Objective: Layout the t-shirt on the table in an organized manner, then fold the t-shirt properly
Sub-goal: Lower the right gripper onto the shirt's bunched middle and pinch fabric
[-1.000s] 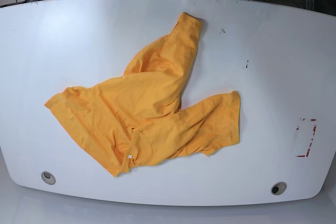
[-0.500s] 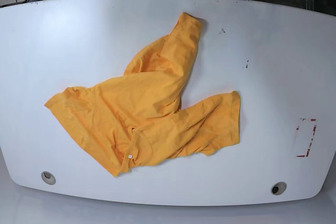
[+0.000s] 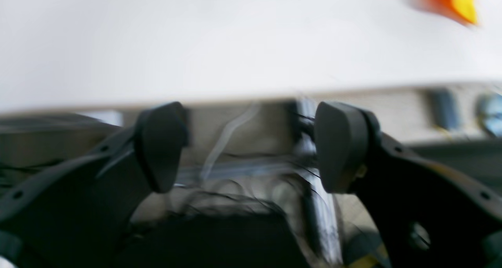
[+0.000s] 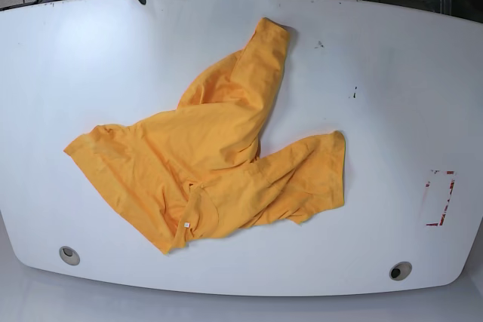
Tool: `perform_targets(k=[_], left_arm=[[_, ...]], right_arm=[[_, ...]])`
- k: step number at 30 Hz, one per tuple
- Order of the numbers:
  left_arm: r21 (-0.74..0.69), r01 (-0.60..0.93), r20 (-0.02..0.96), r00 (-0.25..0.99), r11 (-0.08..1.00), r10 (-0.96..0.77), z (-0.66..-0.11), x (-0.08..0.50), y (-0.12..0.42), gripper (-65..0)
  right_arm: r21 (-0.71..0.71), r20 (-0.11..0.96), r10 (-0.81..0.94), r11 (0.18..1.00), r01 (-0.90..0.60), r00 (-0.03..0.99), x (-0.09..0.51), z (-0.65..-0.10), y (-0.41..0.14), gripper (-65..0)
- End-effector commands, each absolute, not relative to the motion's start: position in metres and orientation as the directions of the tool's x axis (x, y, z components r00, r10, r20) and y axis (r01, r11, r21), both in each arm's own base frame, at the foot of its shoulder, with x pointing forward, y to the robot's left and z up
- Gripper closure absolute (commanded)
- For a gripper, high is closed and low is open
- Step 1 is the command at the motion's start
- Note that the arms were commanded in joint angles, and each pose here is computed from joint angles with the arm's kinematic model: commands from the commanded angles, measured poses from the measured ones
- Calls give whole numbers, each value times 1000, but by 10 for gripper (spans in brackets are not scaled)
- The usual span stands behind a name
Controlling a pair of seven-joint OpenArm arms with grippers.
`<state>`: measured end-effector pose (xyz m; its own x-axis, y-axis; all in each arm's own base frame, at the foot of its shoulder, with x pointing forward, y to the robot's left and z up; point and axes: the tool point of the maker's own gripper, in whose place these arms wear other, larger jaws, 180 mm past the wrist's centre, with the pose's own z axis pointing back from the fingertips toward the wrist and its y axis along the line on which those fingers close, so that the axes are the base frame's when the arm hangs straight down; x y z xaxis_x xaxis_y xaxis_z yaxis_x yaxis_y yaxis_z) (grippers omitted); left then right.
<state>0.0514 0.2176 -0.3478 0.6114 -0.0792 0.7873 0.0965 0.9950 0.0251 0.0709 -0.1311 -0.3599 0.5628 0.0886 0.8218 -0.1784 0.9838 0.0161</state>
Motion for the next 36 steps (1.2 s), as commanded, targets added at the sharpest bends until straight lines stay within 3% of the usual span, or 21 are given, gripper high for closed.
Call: perform_targets(k=[1, 8, 18, 28, 36], left_arm=[[22, 107, 828, 555, 994, -78, -335, 66, 214, -486], [24, 98, 885, 461, 995, -66, -327, 102, 211, -486], [-1, 42, 929, 369, 999, -15, -316, 130, 206, -486], [-6, 38, 945, 327, 999, -6, -313, 148, 205, -486], [5, 36, 931, 365, 999, -18, -318, 173, 207, -486]], right_arm=[[9, 861, 86, 983, -183, 502, 88, -348, -130, -501], [-25, 909, 102, 981, -190, 404, 133, -338, -131, -501], [-78, 923, 145, 977, -196, 357, 203, -330, -136, -501], [-126, 928, 179, 976, -177, 326, 269, -311, -143, -501], [-133, 927, 177, 979, -151, 331, 312, -296, -147, -501]])
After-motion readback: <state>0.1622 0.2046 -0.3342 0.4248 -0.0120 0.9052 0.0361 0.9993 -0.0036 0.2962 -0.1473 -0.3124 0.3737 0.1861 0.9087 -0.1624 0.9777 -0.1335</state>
